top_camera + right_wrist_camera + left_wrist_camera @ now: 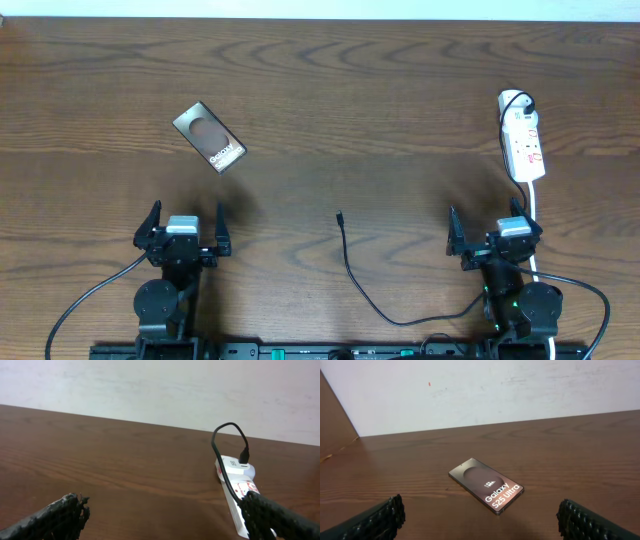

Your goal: Plug charger to phone and switch on socket

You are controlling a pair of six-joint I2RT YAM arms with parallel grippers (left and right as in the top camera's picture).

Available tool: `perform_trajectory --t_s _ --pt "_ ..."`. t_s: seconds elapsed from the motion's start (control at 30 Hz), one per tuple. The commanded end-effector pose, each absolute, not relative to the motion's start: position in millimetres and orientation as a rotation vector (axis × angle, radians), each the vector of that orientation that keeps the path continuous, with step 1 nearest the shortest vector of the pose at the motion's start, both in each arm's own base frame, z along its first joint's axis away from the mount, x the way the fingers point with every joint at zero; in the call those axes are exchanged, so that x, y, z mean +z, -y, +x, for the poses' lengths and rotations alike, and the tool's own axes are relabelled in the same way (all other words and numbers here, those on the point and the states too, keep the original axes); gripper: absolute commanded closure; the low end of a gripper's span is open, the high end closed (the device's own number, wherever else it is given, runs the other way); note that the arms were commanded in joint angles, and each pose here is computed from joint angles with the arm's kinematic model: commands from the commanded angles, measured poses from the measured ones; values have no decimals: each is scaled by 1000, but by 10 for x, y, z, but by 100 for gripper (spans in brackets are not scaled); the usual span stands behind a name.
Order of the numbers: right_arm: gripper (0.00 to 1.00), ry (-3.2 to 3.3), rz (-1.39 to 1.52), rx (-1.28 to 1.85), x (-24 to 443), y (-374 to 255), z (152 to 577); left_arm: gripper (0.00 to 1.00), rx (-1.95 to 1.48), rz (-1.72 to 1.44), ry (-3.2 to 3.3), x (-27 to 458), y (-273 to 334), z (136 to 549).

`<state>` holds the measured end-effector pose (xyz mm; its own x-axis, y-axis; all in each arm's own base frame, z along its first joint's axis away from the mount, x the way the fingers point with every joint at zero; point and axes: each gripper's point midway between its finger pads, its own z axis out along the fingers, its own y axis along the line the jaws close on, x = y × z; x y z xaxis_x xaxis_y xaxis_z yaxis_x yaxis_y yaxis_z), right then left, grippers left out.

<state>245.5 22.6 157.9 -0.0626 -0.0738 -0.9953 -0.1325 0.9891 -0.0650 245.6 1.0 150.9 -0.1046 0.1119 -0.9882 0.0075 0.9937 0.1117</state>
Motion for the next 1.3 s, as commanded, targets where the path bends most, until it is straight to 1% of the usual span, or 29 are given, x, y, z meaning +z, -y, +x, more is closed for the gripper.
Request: perform_trajectory --t_s 0.0,0.87,0.97,1.0,1.1,1.23,1.27 --pt "1 -1635 -163 37 1574 -213 2454 0 81 97 -1720 1375 3 2441" --pt "1 -1635 -163 37 1574 -213 2454 0 97 87 -1711 1398 -25 2444" --pt "1 -1635 -163 37 1574 -213 2454 0 19 64 -1624 1645 46 2456" --pt "1 -1635 -163 37 1574 -213 2454 0 -78 52 -1573 1884 142 2423" --pt "1 -1635 -163 37 1574 -213 2454 0 -202 -50 -1506 2323 159 2325" --pt "1 -1635 -163 37 1574 -213 2454 0 -273 -107 -1479 2952 164 2149" --pt "1 -1635 -163 37 1574 -213 2454 0 -275 -106 -1510 3192 174 2090"
